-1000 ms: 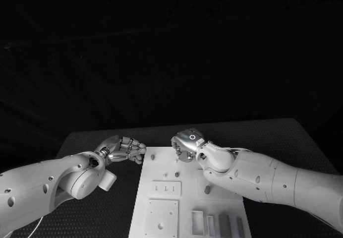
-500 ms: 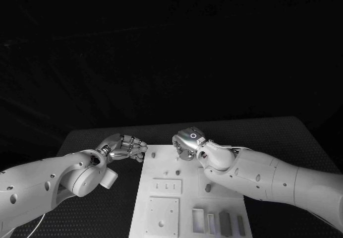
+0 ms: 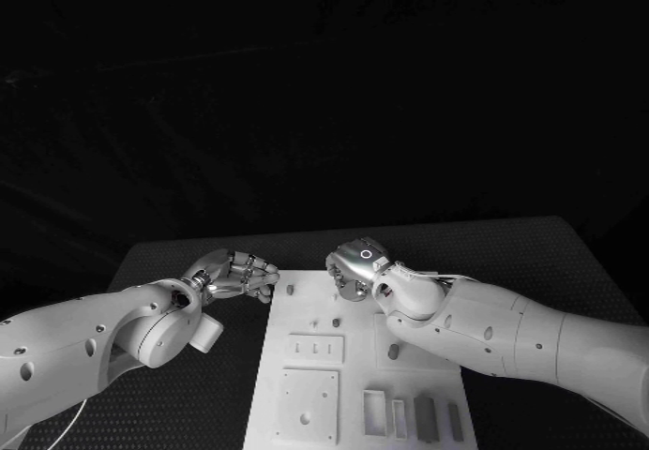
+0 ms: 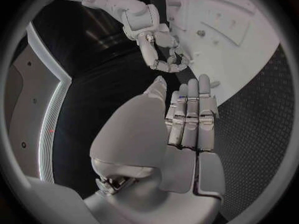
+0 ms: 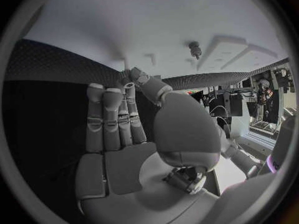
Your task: Assemble the parts on the task board
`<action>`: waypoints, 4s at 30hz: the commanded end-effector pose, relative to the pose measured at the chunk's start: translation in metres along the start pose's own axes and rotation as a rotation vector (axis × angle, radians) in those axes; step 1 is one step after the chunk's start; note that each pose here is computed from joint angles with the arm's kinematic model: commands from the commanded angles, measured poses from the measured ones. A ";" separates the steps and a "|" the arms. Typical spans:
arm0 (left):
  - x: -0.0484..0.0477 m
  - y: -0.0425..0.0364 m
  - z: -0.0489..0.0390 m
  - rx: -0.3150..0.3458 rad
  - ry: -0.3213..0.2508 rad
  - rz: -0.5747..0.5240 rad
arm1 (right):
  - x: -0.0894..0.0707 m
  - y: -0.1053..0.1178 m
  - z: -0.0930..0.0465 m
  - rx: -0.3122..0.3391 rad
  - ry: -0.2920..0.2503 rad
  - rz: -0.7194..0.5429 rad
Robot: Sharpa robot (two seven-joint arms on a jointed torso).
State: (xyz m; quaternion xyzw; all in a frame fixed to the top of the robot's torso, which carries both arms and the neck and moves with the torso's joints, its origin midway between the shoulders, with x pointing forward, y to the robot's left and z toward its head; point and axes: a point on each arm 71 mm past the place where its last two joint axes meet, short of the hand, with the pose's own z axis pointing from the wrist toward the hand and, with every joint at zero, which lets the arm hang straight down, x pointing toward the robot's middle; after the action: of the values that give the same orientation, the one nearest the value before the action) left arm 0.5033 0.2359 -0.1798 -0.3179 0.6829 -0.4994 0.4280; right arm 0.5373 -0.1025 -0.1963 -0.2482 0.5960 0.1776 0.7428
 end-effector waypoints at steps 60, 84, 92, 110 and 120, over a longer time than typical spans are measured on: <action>0.0016 -0.0016 0.0012 0.007 0.007 -0.004 | 0.010 -0.002 0.001 0.014 0.047 0.032; 0.0006 -0.0011 0.0013 0.003 0.003 -0.003 | 0.013 -0.011 0.000 0.054 0.066 0.093; 0.0004 -0.0010 0.0011 0.003 0.003 -0.003 | 0.011 -0.012 -0.001 0.057 0.056 0.100; -0.0064 0.0009 -0.0013 0.000 -0.017 0.001 | -0.027 -0.022 -0.013 0.045 0.012 0.154; -0.0149 0.0042 0.0035 0.000 -0.040 0.009 | -0.044 -0.041 -0.036 0.074 0.040 0.209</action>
State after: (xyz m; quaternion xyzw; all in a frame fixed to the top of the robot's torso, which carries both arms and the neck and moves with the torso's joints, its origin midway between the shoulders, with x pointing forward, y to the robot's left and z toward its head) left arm 0.5115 0.2486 -0.1816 -0.3268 0.6801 -0.4859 0.4411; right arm 0.5214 -0.1534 -0.1508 -0.1749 0.6198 0.2237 0.7316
